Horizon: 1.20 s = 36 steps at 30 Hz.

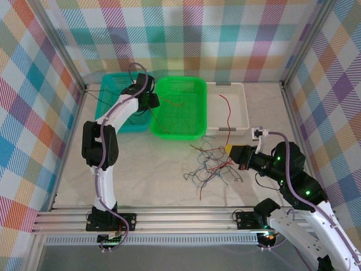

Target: Untangle the cables

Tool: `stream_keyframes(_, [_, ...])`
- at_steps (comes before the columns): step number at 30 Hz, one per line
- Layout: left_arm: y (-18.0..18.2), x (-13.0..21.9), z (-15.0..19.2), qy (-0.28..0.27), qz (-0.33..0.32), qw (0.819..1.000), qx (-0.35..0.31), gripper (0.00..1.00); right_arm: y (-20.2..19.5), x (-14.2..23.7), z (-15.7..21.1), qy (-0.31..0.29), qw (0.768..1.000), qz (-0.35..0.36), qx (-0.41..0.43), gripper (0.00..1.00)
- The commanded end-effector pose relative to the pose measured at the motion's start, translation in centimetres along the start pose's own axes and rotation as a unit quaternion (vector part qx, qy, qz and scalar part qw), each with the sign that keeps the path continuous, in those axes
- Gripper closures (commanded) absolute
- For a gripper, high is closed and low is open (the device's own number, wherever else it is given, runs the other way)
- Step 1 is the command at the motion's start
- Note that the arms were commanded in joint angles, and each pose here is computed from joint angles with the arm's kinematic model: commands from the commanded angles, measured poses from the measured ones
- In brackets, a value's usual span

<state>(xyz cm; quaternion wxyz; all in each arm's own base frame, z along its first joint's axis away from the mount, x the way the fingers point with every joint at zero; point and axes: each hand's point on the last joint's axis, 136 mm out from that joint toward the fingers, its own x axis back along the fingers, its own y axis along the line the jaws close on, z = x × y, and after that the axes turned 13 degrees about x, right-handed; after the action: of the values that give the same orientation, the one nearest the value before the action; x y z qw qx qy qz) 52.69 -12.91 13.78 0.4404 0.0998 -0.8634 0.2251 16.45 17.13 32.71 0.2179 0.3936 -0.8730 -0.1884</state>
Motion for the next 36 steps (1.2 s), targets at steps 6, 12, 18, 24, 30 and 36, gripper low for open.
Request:
stream_keyframes(6, [-0.7, 0.4, -1.4, -0.01, 0.003, 1.0, -0.01, 0.5, 0.4, 0.2, -0.4, -0.01, 1.0, -0.01, 0.008, 1.0])
stream_keyframes(12, [-0.7, 0.1, -1.3, -0.007, -0.001, 1.0, -0.016, 0.58, 0.3, -0.1, -0.3, -0.008, 1.0, -0.01, 0.004, 1.0])
stream_keyframes(18, [-0.7, -0.4, -1.3, -0.003, -0.003, 1.0, -0.019, 0.67, 0.3, 0.0, -0.4, -0.009, 1.0, -0.01, 0.005, 1.0])
stream_keyframes(24, [-0.9, -0.4, -1.5, -0.003, -0.003, 1.0, -0.021, 0.75, 0.3, 0.0, -0.4, -0.009, 1.0, -0.01, 0.002, 1.0])
stream_keyframes(30, [-1.6, 0.3, -1.8, -0.007, 0.008, 1.0, -0.018, 0.82, 0.4, -0.1, -0.4, -0.01, 1.0, -0.012, 0.002, 1.0])
stream_keyframes(36, [-1.8, 0.2, -1.5, -0.003, 0.007, 1.0, -0.022, 0.86, 0.4, -0.1, -0.4, -0.01, 1.0, -0.012, 0.002, 1.0])
